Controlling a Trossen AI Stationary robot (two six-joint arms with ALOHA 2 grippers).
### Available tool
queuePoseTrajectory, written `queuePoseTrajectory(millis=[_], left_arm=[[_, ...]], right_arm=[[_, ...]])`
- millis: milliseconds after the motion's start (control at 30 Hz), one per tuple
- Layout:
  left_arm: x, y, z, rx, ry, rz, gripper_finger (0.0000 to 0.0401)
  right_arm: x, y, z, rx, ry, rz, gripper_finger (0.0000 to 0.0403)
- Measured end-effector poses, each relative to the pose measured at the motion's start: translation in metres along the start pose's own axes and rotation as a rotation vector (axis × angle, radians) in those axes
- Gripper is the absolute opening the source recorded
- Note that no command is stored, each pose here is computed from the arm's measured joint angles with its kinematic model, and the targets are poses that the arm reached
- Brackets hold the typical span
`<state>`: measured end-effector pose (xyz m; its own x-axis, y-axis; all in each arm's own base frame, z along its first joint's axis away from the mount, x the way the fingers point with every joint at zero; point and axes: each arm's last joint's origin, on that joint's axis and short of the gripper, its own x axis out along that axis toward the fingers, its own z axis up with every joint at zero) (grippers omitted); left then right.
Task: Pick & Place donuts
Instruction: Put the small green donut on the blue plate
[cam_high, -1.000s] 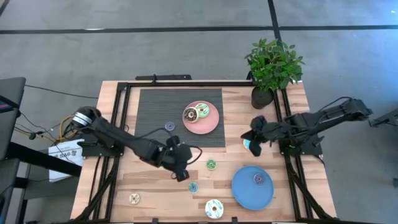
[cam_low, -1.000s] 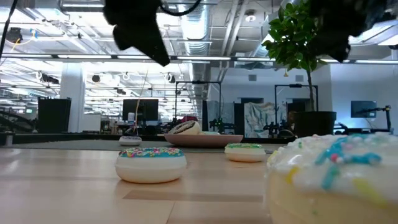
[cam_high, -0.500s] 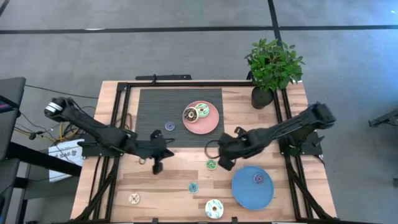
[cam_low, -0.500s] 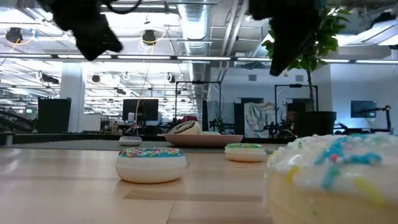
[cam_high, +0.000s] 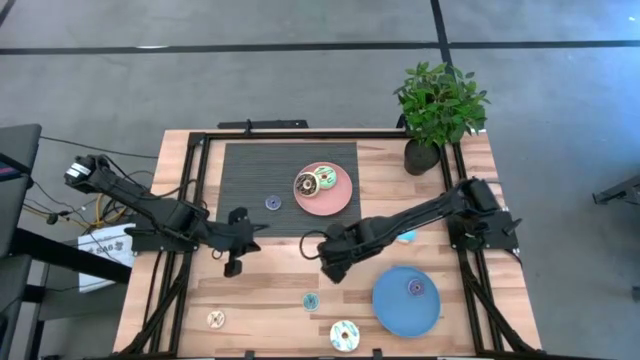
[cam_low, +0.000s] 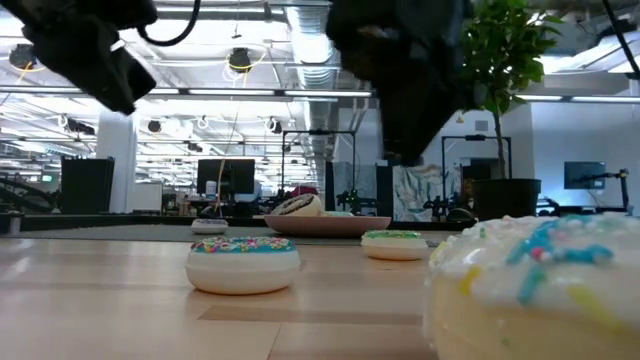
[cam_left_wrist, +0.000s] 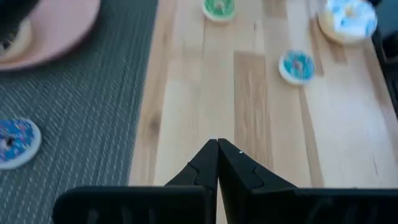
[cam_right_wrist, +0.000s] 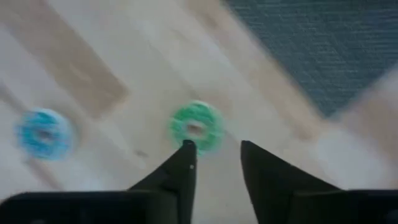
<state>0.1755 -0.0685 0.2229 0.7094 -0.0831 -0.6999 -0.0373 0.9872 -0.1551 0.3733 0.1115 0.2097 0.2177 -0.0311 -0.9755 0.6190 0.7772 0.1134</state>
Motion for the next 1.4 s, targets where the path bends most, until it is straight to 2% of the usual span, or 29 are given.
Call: queuePoseTrajectory(millis=[133, 233, 300, 367, 433, 500, 600, 667, 733, 1233, 1400], left_arm=[[0.0, 0.001, -0.004, 0.007, 0.044, -0.005, 0.0], [0.0, 0.001, -0.004, 0.003, 0.048, -0.004, 0.0], [0.0, 0.001, -0.004, 0.008, 0.047, -0.004, 0.0], [0.0, 0.001, -0.003, 0.015, 0.041, -0.007, 0.0], [0.0, 0.001, -0.004, 0.019, 0.046, -0.004, 0.0], [0.0, 0.001, -0.004, 0.018, 0.043, -0.007, 0.0], [0.0, 0.001, -0.004, 0.005, 0.044, -0.006, 0.0], [0.0, 0.001, -0.003, 0.002, 0.044, -0.016, 0.0], [0.0, 0.0, -0.004, 0.002, 0.051, -0.021, 0.0], [0.0, 0.0, -0.004, -0.012, 0.05, -0.025, 0.0], [0.0, 0.0, -0.004, -0.012, 0.049, -0.025, 0.0]], right_arm=[[0.012, 0.002, 0.001, 0.035, 0.015, -0.006, 0.0174], [0.018, -0.004, -0.002, 0.049, 0.059, -0.071, 0.0203], [0.025, 0.003, 0.002, 0.064, 0.034, -0.033, 0.0216], [0.03, -0.001, -0.002, 0.066, 0.065, -0.079, 0.0224], [0.037, 0.006, 0.002, 0.071, 0.038, -0.031, 0.0225], [0.041, 0.001, -0.002, 0.066, 0.072, -0.084, 0.0223], [0.052, 0.005, 0.0, 0.095, 0.064, -0.078, 0.0213], [0.053, 0.001, -0.004, 0.088, 0.092, -0.12, 0.0205], [0.056, 0.005, -0.001, 0.09, 0.074, -0.091, 0.0197], [0.058, 0.005, -0.002, 0.08, 0.094, -0.08, 0.0155], [0.055, 0.005, -0.003, 0.072, 0.097, -0.078, 0.0129]])
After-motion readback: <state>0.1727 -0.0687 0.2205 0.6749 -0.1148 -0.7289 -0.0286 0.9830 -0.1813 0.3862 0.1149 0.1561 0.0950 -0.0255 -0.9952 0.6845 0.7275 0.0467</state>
